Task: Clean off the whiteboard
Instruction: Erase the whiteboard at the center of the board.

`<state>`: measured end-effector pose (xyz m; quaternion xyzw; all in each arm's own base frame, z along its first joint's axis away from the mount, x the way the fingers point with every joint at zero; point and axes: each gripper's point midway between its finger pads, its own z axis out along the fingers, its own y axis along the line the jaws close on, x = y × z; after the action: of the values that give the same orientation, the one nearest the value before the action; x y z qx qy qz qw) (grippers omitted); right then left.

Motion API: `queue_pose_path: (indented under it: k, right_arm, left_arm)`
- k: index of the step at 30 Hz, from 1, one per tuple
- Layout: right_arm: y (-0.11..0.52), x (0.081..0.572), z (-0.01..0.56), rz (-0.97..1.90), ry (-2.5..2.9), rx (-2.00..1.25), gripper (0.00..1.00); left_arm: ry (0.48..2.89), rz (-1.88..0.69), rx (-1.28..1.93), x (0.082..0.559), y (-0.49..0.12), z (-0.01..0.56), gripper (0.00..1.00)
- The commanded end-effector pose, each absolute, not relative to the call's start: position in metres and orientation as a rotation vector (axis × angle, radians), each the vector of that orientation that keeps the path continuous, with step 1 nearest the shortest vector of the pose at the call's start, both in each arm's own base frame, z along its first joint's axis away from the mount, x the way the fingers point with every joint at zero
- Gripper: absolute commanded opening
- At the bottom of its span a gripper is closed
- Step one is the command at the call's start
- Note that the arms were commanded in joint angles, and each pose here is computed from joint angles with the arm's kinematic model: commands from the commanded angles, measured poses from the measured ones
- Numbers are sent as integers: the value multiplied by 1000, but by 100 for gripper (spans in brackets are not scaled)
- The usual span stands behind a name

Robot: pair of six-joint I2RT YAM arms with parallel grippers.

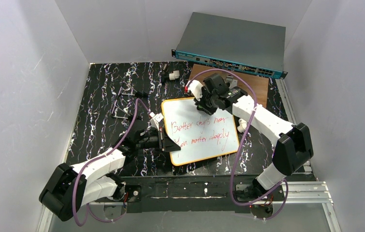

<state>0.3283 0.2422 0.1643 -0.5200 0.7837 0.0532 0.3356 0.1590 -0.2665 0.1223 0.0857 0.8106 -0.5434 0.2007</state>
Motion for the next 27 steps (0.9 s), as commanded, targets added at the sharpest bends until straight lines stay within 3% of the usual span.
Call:
queue_pose_path:
  k: [1, 4, 7, 13, 17, 20, 27]
  right_arm:
    - [248, 302, 148, 291, 2040, -1510, 1]
    - [266, 275, 152, 510, 2002, -1573, 1]
    - [276, 284, 164, 536, 2026, -1479, 1]
    - [254, 354, 179, 177, 2093, -1126, 1]
    - [235, 363, 171, 91, 2104, -1112, 1]
    - [230, 346, 157, 108, 2088, -1252, 1]
    - [266, 266, 156, 601, 1978, -1575, 1]
  left_arm:
    - [2105, -1523, 475, 158, -275, 143, 0]
    - [2107, -1525, 475, 159, -276, 143, 0]
    - [2110, -1527, 473, 159, -276, 142, 0]
    - [2117, -1528, 470, 158, -275, 141, 0]
    - [2114, -1527, 476, 158, -275, 142, 0]
    - [2114, -1528, 481, 158, -276, 142, 0]
    - [2121, -1533, 488, 159, -277, 142, 0]
